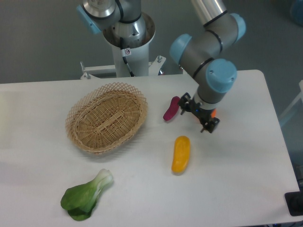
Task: Pick up the sweet potato from the table
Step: 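Lower the gripper onto the sweet potato and close on it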
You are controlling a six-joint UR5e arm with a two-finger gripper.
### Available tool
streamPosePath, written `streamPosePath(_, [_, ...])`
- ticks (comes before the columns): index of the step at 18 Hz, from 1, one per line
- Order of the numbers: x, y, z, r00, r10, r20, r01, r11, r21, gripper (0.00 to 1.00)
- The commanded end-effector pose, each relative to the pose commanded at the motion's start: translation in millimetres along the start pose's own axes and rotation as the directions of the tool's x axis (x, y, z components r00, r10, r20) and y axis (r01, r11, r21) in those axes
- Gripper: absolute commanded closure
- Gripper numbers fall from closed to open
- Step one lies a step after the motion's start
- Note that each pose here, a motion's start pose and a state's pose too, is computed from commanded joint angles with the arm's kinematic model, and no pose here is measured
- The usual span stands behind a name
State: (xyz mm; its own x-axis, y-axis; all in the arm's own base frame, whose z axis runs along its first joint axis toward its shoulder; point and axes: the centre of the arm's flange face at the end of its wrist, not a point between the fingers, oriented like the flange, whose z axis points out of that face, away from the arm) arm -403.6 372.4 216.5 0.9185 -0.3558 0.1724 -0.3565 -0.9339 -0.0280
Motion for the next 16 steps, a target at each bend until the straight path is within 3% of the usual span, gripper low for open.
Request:
streamPosePath(6, [18,1,19,0.999,-0.004,-0.041,0.003,1.0,-0.008,0.0])
streamPosePath(16, [32,5,45,1.0,-0.003,-0.022,0.002,1.0,-0.021,0.0])
